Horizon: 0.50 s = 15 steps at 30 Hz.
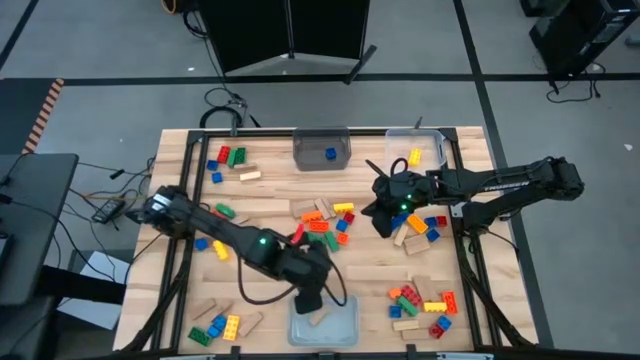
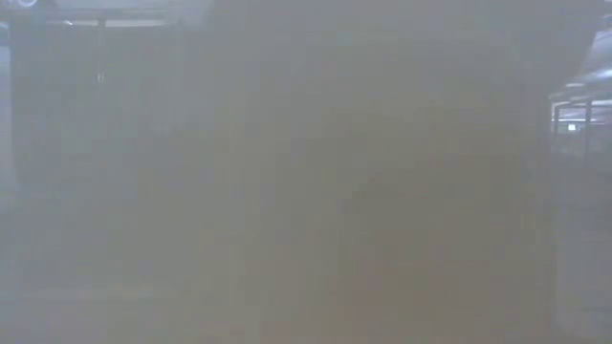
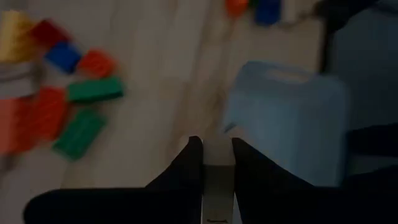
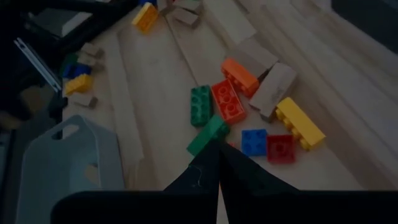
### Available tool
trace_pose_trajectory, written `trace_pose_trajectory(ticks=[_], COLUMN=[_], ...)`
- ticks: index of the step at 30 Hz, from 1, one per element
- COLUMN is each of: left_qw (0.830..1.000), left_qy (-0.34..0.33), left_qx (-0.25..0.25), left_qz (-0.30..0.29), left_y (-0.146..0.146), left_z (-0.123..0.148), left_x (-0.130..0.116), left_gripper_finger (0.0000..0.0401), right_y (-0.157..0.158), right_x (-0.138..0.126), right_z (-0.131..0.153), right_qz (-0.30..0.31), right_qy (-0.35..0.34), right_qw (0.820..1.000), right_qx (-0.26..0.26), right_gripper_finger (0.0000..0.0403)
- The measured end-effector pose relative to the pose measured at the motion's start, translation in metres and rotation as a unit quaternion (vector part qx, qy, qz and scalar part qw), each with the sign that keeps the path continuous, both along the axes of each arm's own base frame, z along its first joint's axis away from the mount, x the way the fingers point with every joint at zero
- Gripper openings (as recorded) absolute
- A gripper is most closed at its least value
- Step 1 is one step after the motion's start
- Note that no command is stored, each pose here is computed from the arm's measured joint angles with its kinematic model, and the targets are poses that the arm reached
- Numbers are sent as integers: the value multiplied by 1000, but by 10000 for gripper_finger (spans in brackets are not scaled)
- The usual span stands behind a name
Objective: Sort blocks by size
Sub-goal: Put the brown block into the gray bin
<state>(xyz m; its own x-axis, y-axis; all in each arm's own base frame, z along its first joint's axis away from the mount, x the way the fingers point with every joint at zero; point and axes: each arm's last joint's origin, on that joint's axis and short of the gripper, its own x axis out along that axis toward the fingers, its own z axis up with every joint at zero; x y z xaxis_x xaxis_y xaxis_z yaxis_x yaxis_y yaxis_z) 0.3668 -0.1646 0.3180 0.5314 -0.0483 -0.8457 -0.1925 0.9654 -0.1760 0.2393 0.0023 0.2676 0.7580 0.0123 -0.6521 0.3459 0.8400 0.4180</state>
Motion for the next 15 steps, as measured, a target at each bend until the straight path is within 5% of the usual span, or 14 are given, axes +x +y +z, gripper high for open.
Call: trace_pose_trajectory(ticks=[7,15], left_qw=[999,987], left_qy=[-11,-31], left_qx=[-41,-160], left_qz=[4,-11], left_y=[-4,-15], left_z=[-3,-34], left_x=[5,16], left_gripper_finger=[90,77], right_y=[1,1], right_x=[-3,-5], right_z=[-4,-6], right_qz=[16,16], right_qy=[25,39], right_qw=[999,999], right_qx=[14,15], right_gripper_finger=[21,21])
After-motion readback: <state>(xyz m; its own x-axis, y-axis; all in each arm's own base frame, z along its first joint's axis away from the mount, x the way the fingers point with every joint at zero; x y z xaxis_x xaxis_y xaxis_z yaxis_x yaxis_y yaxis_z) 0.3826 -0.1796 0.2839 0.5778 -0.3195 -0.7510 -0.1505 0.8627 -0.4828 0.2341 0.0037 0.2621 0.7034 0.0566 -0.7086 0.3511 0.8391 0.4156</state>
